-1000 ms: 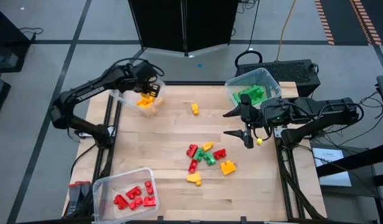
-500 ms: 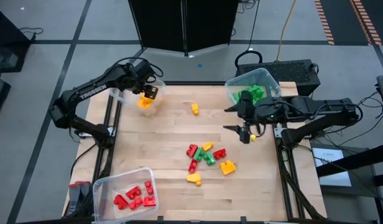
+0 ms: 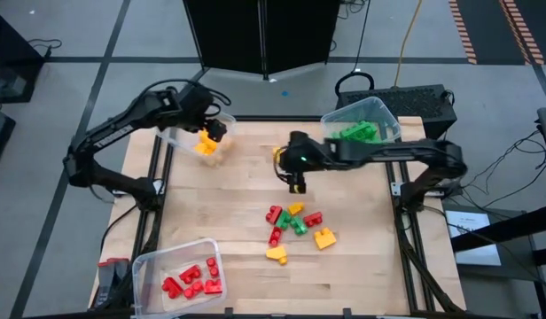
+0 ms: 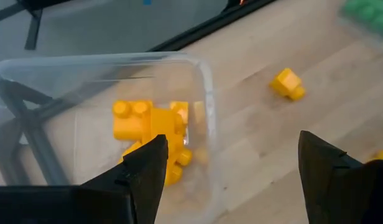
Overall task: Sort blocks
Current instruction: Put the yellow game piece into the top left transparent bin
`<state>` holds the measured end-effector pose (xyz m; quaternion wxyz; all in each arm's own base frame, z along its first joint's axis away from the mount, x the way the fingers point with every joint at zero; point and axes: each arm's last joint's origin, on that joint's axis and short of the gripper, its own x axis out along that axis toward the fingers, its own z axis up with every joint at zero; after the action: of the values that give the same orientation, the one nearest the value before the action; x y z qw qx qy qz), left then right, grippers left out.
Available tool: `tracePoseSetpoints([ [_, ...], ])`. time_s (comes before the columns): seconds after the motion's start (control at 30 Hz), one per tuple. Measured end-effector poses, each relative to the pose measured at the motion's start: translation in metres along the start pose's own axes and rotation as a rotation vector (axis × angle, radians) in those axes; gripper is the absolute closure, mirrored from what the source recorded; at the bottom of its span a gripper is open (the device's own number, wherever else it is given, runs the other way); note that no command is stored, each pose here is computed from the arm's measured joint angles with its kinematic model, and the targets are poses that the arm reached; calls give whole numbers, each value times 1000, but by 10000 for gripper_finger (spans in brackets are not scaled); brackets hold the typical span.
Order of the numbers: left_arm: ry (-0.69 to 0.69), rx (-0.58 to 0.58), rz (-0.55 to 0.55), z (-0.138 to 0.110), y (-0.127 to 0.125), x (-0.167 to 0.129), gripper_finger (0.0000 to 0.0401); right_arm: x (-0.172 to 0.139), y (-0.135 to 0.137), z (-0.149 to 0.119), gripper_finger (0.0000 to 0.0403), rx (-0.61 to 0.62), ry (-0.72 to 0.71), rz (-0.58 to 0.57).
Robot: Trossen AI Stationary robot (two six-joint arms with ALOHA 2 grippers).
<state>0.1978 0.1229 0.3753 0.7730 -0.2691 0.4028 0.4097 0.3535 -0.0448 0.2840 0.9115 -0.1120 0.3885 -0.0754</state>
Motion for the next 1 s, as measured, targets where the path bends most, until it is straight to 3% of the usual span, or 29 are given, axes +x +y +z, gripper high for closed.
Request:
tracePoseSetpoints([
  [0.17, -46, 5, -32, -7, 3, -18, 155, 41, -24, -20, 112, -126, 75, 83],
  [0.37, -83, -4, -40, -10, 8, -29, 155, 77, -44, -40, 112, -216, 128, 70],
  [0.7, -95, 2, -32, -11, 9, -32, 155, 121, -80, -68, 112, -191, 185, 30],
  [0.9, -98, 2, -27, -11, 9, -32, 155, 136, -97, -57, 112, -164, 190, 68],
  [1.0, -98, 4, -26, -11, 9, -32, 155, 144, -100, -55, 112, -131, 246, 148],
])
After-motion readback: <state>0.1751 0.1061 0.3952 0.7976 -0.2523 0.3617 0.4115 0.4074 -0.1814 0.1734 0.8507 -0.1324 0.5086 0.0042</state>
